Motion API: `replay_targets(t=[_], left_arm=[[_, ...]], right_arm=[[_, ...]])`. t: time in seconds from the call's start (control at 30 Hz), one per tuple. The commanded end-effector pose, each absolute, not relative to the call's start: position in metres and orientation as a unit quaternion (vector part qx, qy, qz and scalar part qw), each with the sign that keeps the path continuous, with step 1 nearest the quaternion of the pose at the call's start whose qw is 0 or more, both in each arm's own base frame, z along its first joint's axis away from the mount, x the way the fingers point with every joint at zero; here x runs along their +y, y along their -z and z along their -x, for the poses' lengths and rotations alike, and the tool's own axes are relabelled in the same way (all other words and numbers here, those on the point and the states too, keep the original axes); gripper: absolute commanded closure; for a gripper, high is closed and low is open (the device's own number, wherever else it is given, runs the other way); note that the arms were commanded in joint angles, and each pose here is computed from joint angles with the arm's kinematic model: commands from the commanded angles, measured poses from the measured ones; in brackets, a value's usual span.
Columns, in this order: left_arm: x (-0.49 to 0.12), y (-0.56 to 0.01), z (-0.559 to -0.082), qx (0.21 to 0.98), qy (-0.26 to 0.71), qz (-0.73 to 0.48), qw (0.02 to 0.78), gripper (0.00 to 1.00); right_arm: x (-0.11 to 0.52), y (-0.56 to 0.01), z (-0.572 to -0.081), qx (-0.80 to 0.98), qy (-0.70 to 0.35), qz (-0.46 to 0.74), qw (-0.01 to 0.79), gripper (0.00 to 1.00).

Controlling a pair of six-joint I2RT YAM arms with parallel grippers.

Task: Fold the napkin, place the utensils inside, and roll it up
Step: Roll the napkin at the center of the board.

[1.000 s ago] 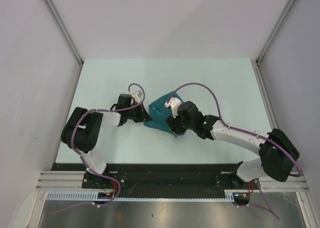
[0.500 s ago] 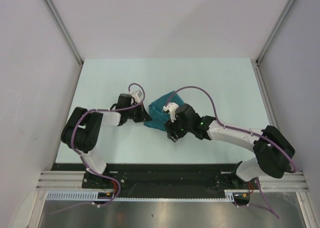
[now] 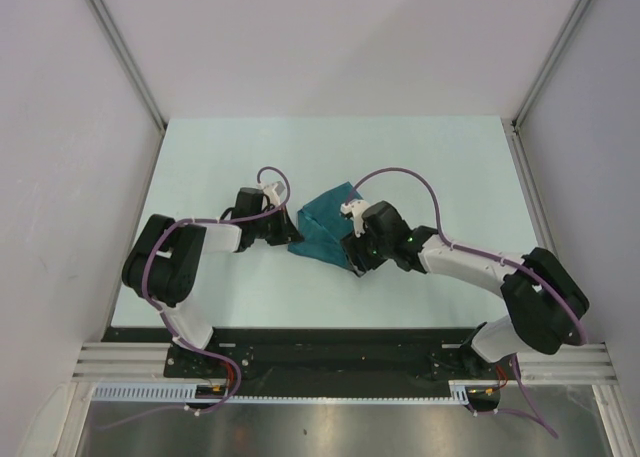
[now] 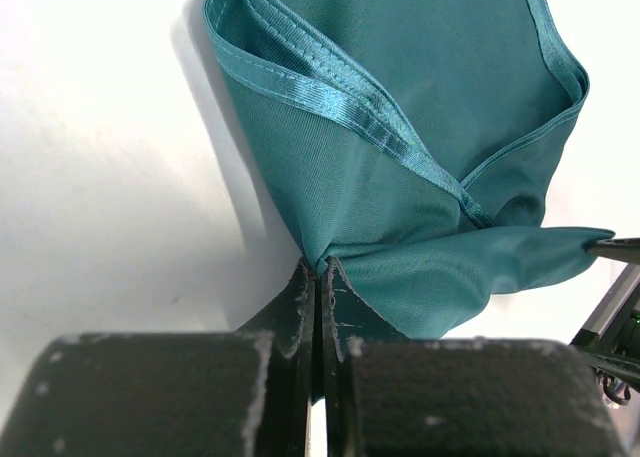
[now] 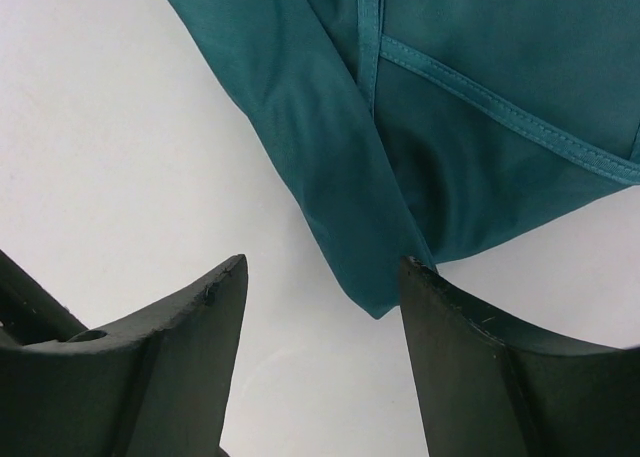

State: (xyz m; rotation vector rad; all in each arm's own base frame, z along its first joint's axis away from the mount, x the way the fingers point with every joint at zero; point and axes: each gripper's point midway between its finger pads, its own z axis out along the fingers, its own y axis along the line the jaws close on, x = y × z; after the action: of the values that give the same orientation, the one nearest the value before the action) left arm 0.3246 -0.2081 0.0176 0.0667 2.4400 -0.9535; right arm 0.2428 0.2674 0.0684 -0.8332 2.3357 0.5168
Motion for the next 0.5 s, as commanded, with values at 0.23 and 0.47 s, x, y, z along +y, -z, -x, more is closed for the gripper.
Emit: replay_targets(t=[0.23, 0.47], left_arm=[[-0.204, -0.011, -0.321, 0.909, 0.333, -0.034, 0.249, 1.00], [-0.205, -0.012, -0.321, 0.908, 0.335, -0.034, 0.250, 1.00]], right_arm=[[0.257, -0.050, -0.243, 0.889, -0.177, 0.308, 0.287, 0.32], [0.263, -0.042, -0.251, 0.889, -0.169, 0.319, 0.283, 0.32]])
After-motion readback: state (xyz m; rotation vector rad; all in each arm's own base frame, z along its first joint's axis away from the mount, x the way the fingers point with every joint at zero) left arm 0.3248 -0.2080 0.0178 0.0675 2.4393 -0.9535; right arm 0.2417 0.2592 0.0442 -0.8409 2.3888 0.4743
